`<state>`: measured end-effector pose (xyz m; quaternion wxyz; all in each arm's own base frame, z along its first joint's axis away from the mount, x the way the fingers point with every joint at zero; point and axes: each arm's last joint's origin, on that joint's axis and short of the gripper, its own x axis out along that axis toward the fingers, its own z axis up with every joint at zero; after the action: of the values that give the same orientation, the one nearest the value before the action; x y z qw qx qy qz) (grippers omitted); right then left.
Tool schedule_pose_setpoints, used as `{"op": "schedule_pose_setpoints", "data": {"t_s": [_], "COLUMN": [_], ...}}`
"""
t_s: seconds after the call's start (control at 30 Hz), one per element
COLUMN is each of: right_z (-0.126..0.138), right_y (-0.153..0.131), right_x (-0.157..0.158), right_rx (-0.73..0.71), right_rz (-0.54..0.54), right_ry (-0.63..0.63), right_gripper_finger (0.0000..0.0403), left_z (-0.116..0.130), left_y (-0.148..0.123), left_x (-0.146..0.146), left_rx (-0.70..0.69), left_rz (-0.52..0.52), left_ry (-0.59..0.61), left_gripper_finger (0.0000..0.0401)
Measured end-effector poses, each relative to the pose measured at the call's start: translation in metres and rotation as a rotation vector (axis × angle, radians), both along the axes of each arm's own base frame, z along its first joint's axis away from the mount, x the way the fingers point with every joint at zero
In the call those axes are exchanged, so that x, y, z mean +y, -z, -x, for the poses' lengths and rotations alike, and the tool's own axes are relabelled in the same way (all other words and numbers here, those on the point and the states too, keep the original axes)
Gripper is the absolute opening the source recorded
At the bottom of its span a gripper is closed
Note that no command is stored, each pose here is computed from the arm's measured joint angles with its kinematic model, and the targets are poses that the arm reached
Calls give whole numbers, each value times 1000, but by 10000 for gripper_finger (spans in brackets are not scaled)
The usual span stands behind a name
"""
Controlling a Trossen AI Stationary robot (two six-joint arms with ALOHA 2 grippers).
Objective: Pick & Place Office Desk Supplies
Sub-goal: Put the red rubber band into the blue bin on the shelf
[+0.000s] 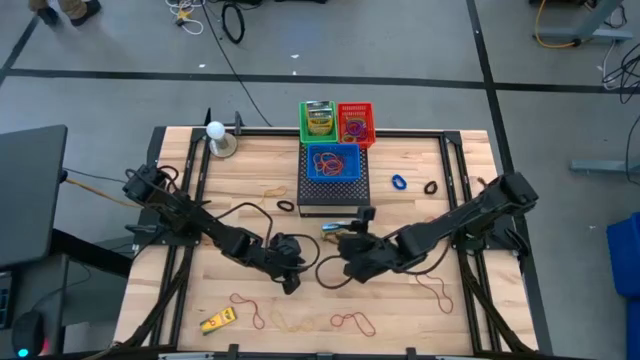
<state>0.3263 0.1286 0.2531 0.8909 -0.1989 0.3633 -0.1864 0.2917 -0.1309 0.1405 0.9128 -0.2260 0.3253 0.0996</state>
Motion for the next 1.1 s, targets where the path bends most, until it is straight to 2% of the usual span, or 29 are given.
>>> {"op": "schedule_pose_setpoints", "data": {"t_s": [0.17, 0.3, 0.4, 0.47, 0.57, 0.67, 0.8, 0.93, 1.1], "right_z": [28, 60, 83, 98, 114, 129, 145, 155, 162], "right_y": [-28, -38, -26, -10, 7, 19, 26, 31, 34], "right_x": [-8, -14, -19, -23, -30, -39, -49, -58, -68], "right_rx": [-53, -10, -27, -54, -134, -170, -190, -192, -185], "right_rz": [-171, -222, -260, -300, -379, -433, -420, -390, -356], "right_ry": [91, 168, 193, 198, 176, 156, 118, 94, 82], "right_gripper_finger": [79, 16, 10, 10, 4, 7, 5, 3, 9], "left_z": [-5, -15, -22, -32, -43, -53, -63, -75, -98], "left_y": [-14, -32, -47, -61, -83, -103, -130, -135, -134], "left_x": [-3, -7, -8, -6, 4, 23, 53, 76, 84], "left_rx": [-108, -172, -204, -233, -174, -63, 40, 129, 170], "left_rz": [-26, -41, -62, -59, -83, -85, -77, -65, -81], "left_ry": [18, 77, 114, 125, 97, 17, -57, -90, -60], "left_gripper_finger": [103, 57, 14, 7, 8, 16, 43, 83, 139]}}
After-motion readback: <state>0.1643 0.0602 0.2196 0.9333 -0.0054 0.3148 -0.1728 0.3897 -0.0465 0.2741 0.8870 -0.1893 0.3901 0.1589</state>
